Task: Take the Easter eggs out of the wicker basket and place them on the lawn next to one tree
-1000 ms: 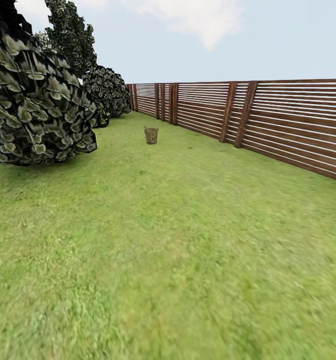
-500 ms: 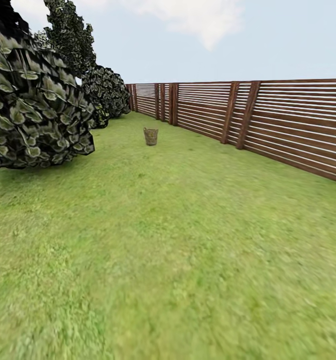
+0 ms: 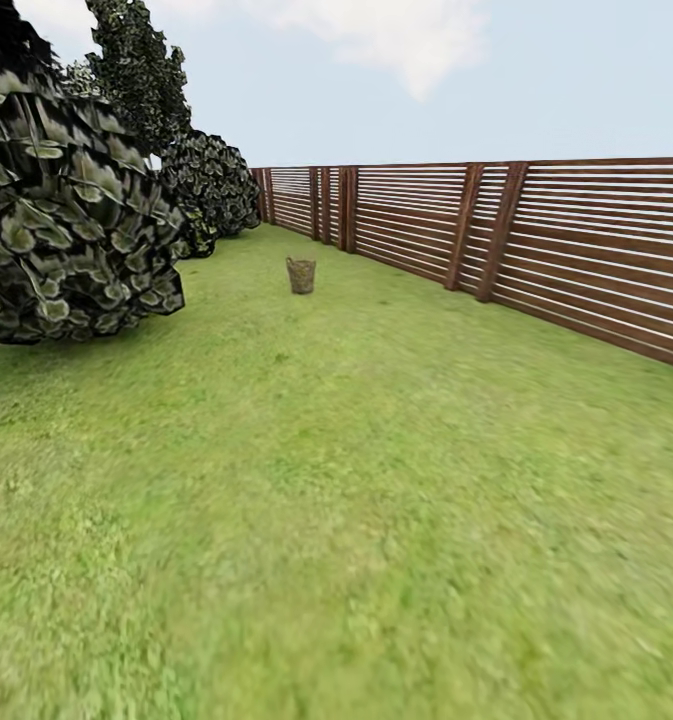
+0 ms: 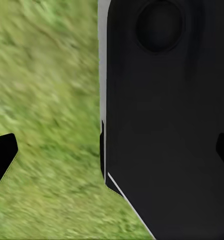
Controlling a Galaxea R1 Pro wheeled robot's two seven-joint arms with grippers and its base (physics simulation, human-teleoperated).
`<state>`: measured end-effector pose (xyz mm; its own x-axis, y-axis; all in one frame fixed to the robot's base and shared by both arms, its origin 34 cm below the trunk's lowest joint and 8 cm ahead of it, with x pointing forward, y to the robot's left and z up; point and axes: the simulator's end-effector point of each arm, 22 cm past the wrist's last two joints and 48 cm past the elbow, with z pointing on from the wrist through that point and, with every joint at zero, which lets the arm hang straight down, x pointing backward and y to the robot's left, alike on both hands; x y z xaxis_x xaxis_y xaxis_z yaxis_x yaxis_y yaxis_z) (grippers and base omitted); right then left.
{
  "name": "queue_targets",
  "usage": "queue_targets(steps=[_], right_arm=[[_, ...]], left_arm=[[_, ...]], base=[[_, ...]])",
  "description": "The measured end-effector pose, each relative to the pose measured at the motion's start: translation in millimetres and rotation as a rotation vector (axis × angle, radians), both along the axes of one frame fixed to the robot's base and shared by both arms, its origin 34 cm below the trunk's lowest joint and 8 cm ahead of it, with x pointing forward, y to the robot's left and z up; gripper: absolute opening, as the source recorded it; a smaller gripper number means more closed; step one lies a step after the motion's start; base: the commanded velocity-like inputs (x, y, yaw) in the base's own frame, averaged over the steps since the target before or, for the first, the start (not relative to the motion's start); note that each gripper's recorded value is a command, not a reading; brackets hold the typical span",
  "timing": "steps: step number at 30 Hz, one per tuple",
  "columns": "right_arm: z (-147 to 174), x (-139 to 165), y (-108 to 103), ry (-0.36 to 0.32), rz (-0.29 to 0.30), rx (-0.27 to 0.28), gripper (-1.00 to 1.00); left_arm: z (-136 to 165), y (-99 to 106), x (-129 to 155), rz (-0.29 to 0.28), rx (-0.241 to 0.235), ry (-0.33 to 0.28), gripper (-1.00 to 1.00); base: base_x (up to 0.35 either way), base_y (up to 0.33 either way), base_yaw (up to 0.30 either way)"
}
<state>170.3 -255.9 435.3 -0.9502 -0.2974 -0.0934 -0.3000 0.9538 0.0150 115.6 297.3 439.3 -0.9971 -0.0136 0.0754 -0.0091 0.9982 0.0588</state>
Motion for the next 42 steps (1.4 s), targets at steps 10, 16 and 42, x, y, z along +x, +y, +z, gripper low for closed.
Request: queue_targets(steps=[10, 16, 42], right_arm=[[-0.1, -1.1, 0.0, 0.004, 0.005, 0.000, 1.00], [0.0, 0.1, 0.0, 0.000, 0.004, 0.000, 1.00], [0.0, 0.3, 0.0, -0.001, 0.001, 0.000, 1.00]], left_arm=[[0.0, 0.1, 0.1, 0.000, 0.001, 0.000, 1.00], [0.0, 0.1, 0.1, 0.000, 0.000, 0.000, 1.00], [0.0, 0.2, 0.1, 0.000, 0.001, 0.000, 1.00]], base=[[0.323, 0.000, 0.000], [0.323, 0.000, 0.000], [0.323, 0.000, 0.000]])
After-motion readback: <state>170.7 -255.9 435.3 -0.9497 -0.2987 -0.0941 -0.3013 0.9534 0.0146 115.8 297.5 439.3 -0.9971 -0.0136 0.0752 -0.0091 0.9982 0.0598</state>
